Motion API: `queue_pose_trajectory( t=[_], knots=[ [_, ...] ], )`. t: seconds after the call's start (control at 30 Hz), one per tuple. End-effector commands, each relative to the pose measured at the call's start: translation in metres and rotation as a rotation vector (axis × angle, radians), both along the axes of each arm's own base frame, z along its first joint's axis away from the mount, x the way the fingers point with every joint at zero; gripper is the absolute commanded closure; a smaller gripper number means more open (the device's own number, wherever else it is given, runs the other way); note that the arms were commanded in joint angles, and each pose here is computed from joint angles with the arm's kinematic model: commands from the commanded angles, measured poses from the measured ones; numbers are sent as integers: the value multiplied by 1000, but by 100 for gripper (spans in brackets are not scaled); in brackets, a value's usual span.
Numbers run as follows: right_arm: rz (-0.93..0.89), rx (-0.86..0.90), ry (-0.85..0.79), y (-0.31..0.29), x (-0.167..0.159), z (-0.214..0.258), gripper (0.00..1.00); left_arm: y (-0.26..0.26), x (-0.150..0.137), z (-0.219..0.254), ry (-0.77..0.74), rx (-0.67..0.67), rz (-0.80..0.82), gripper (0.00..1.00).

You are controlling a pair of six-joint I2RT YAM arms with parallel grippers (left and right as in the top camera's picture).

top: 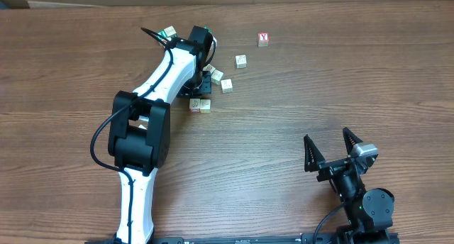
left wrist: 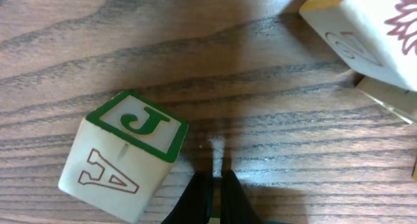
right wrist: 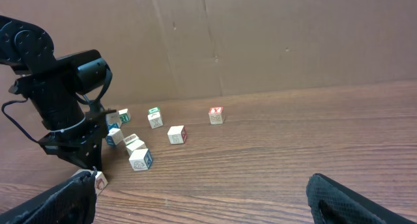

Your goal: Form a horizontal line

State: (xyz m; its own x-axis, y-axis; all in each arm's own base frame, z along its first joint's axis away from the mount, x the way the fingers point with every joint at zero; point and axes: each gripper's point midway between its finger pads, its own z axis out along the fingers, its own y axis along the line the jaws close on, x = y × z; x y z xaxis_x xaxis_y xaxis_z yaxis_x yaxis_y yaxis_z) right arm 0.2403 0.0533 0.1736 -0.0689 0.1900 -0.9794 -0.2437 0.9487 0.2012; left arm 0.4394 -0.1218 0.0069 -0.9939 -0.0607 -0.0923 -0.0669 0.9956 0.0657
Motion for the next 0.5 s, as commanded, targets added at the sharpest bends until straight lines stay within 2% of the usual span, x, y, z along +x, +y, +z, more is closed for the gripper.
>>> queue_pose_trajectory(
  t=[0.0, 0.47],
  knots=[
    [-11, 2, 2, -2, 1, -3, 0, 4, -3, -7, 20, 14, 10, 96],
    [-11, 2, 3, -2, 1, -3, 0, 2, -6, -7, 33, -1, 3, 96]
  ],
)
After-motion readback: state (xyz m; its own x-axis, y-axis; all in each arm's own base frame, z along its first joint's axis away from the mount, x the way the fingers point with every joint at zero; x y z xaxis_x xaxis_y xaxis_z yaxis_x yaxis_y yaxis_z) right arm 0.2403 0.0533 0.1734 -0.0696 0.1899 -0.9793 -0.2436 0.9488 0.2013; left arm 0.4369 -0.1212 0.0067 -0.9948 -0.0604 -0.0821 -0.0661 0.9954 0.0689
